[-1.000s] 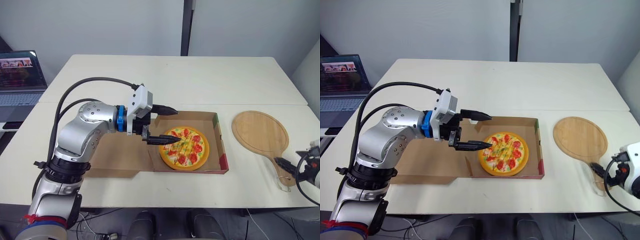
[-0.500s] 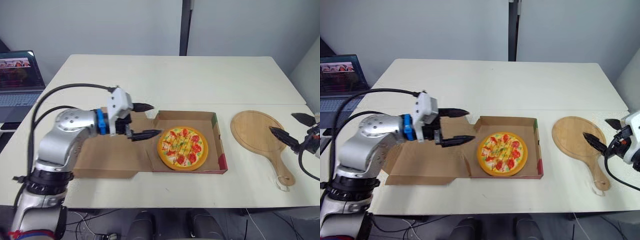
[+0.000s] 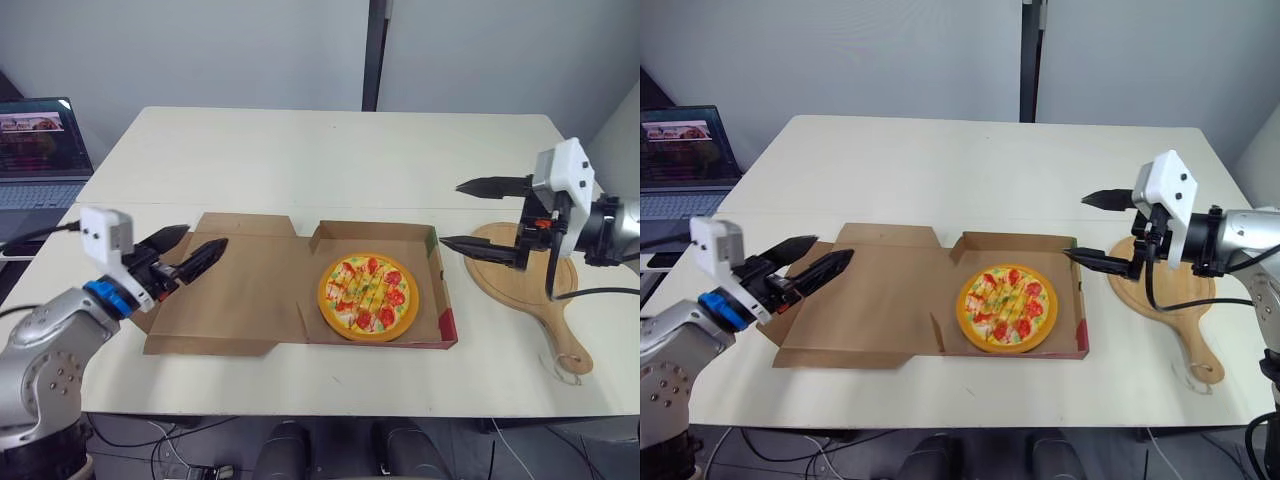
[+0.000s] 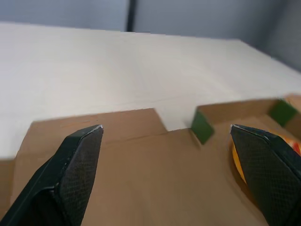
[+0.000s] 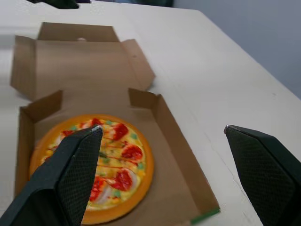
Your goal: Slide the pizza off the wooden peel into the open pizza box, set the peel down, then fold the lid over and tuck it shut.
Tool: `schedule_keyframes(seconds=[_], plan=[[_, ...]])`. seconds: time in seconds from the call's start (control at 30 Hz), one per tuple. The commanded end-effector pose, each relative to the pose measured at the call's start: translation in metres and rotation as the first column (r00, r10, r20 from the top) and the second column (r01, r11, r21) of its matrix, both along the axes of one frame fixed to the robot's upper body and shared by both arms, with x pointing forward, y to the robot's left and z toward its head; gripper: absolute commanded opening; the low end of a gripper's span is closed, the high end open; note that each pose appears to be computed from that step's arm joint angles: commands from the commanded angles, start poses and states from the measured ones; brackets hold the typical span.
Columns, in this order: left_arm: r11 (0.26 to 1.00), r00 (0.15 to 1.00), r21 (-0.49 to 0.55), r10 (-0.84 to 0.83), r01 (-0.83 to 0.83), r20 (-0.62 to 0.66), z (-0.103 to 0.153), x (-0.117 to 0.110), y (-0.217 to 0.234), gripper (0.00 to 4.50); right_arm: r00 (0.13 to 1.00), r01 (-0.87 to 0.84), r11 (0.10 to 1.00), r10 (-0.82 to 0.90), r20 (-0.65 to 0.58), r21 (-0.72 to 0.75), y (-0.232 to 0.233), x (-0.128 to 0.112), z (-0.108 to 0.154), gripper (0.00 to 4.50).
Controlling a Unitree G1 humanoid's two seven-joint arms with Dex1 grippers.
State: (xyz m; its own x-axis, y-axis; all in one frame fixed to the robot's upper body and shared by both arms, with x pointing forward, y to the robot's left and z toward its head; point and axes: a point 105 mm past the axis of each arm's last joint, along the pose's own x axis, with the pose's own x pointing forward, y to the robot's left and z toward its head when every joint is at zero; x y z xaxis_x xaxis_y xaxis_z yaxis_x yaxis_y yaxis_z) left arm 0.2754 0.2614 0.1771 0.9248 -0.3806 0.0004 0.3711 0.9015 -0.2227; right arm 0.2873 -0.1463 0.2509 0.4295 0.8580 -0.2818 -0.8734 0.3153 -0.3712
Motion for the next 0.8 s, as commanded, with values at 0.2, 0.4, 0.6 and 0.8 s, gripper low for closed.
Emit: schedule_keyframes(seconds=[0.2,0.4,0.6,0.8], plan=[[0.899,0.975,-0.409,0.074,-0.156,-0.21,-0.036,-0.053,0.013,4.5,0.972,-0.228,0.974,0.227,-0.063,-0.011,0.036,-0.016,0.0,4.46],[0.754,0.938,-0.597,0.069,-0.272,-0.341,-0.056,-0.085,0.007,4.5,0.957,-0.289,0.957,0.289,-0.028,-0.013,0.05,-0.015,0.001,4.46],[0.608,0.88,-0.68,0.067,-0.411,-0.471,-0.075,-0.1,-0.014,4.5,0.958,-0.286,0.958,0.286,-0.03,0.013,0.05,-0.011,0.004,4.46],[0.517,0.849,-0.706,0.085,-0.485,-0.521,-0.083,-0.1,-0.019,4.5,0.961,-0.273,0.962,0.273,-0.034,0.008,0.045,-0.01,0.005,4.46]])
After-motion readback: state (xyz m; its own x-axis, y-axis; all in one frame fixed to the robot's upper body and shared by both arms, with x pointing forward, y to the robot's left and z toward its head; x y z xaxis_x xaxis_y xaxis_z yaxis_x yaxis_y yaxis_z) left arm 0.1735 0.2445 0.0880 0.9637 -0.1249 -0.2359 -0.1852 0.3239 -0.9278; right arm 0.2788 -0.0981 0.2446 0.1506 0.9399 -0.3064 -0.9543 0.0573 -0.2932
